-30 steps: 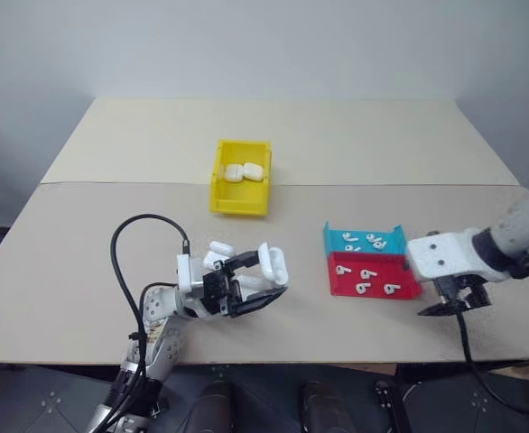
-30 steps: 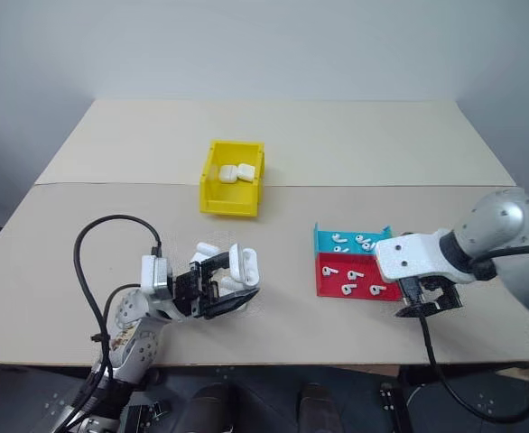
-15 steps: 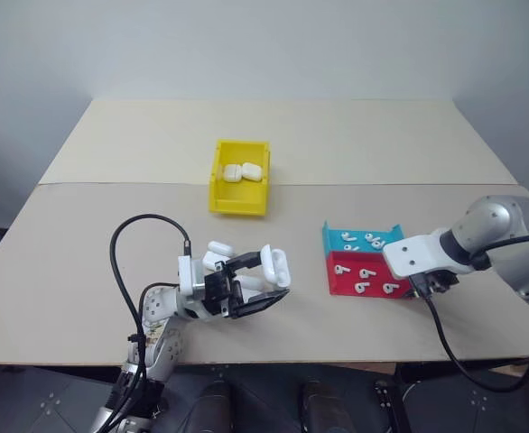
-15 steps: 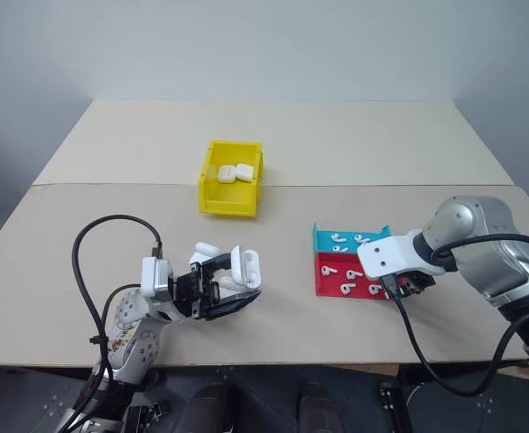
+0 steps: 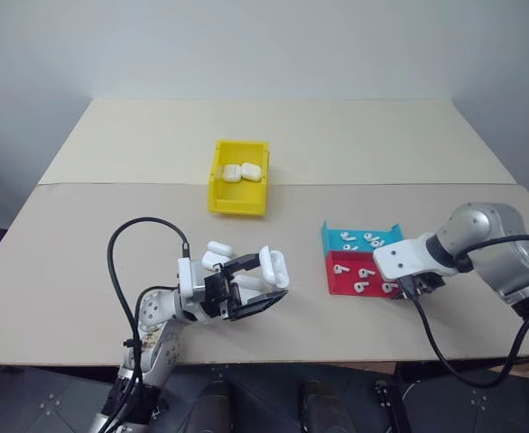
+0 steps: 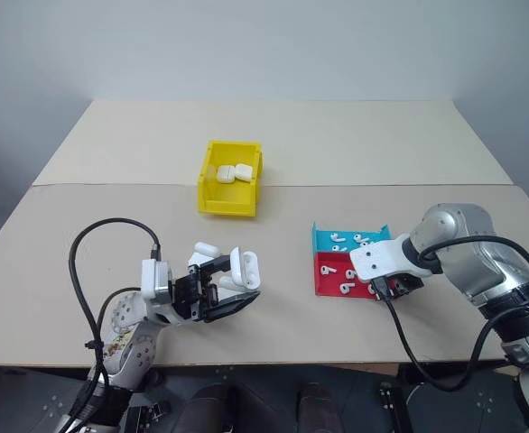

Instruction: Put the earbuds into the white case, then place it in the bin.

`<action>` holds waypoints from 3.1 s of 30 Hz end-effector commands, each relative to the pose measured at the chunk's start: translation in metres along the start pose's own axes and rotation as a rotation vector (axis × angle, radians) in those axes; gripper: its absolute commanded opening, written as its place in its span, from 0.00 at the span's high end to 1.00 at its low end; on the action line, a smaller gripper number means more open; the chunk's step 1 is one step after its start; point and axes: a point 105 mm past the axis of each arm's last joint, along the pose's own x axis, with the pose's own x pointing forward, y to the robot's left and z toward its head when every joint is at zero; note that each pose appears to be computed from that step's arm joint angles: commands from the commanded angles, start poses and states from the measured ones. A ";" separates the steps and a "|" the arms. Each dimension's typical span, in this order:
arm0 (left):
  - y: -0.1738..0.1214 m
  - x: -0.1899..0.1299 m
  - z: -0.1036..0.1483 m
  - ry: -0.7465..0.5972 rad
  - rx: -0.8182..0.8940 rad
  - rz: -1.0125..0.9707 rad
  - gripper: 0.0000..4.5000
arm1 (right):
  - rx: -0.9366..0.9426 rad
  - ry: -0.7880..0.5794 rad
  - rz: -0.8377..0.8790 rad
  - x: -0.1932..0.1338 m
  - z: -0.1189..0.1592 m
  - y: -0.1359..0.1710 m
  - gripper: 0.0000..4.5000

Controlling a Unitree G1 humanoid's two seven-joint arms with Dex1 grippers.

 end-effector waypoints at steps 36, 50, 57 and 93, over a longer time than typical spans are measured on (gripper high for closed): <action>-0.002 0.000 0.005 0.026 0.031 0.029 0.39 | -0.057 0.017 -0.021 0.000 -0.002 -0.011 0.60; 0.000 0.000 0.005 0.033 0.040 0.049 0.39 | -0.066 0.025 -0.008 0.001 -0.004 -0.009 0.60; 0.001 0.000 0.004 0.037 0.042 0.056 0.39 | -0.066 0.024 -0.014 0.001 -0.004 -0.010 0.86; 0.002 0.045 0.068 -0.233 -0.058 -0.107 0.39 | -0.102 -1.398 -0.579 -0.181 0.134 -0.009 0.86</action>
